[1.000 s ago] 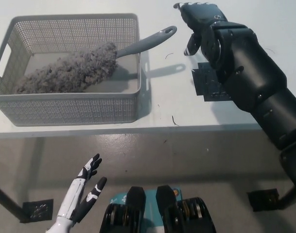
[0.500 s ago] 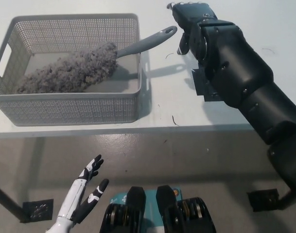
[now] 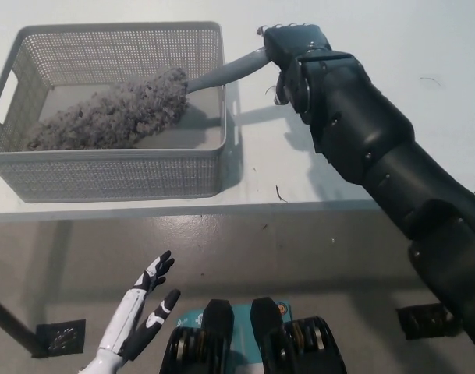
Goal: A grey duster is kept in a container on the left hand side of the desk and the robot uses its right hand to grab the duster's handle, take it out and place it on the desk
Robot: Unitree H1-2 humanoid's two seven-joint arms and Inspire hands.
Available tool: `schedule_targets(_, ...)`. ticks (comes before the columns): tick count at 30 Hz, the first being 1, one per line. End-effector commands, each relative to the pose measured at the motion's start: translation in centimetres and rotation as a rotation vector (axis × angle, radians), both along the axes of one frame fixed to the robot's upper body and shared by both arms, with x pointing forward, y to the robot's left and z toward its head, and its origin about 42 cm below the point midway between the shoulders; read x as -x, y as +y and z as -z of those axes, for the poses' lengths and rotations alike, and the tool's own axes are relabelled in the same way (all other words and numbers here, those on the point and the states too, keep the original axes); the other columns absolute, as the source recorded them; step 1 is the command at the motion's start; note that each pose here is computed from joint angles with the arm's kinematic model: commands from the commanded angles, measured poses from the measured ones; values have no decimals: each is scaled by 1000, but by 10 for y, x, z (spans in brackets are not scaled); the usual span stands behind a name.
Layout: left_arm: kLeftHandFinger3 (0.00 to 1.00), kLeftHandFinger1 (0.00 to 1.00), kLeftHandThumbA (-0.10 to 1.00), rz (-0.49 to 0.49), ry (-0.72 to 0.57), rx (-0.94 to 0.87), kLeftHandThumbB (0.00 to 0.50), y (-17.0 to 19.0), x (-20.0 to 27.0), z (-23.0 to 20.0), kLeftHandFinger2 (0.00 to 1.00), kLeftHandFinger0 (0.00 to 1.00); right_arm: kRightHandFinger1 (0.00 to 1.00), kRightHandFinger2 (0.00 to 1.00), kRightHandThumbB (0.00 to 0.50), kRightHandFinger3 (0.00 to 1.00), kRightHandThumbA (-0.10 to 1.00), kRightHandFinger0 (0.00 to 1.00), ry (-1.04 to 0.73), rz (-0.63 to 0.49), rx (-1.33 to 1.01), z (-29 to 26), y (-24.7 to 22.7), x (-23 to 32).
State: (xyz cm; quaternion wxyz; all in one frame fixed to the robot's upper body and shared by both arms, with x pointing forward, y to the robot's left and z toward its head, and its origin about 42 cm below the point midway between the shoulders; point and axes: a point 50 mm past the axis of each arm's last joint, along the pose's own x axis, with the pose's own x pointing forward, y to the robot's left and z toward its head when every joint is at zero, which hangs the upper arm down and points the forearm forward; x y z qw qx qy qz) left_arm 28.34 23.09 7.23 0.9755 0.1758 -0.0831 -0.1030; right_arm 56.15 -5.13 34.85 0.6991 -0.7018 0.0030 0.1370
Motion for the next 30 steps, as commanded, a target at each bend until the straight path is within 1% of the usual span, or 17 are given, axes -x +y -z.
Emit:
schedule_targets(1,1000,1000,887,18,-48,0,44,3,-4,-11,1000,1000,1000,1000,500,1000,882,1000,-172,-52,-6,-63,27,2)
schedule_targets(7,1000,1000,886,22,-44,1,47,5,-4,-9,1000,1000,1000,1000,500,1000,873,1000,-182,-66,3,-85,39,7)
schedule_targets(13,1000,1000,879,24,-42,3,38,4,-4,-11,1000,1000,1000,1000,500,1000,867,1000,-193,-82,23,-89,46,9)
schedule_targets(18,1000,1000,881,28,-40,-7,51,3,-4,-10,1000,1000,1000,1000,500,1000,802,1000,-179,-88,-6,-81,50,9)
schedule_targets(26,1000,1000,870,46,-41,-11,51,3,-5,-11,1000,1000,1000,1000,500,1000,802,1000,-158,-77,7,-55,47,4)
schedule_targets(30,1000,1000,876,53,-38,-10,49,2,-6,-10,1000,1000,1000,1000,500,1000,821,1000,-135,-74,6,-46,47,2)
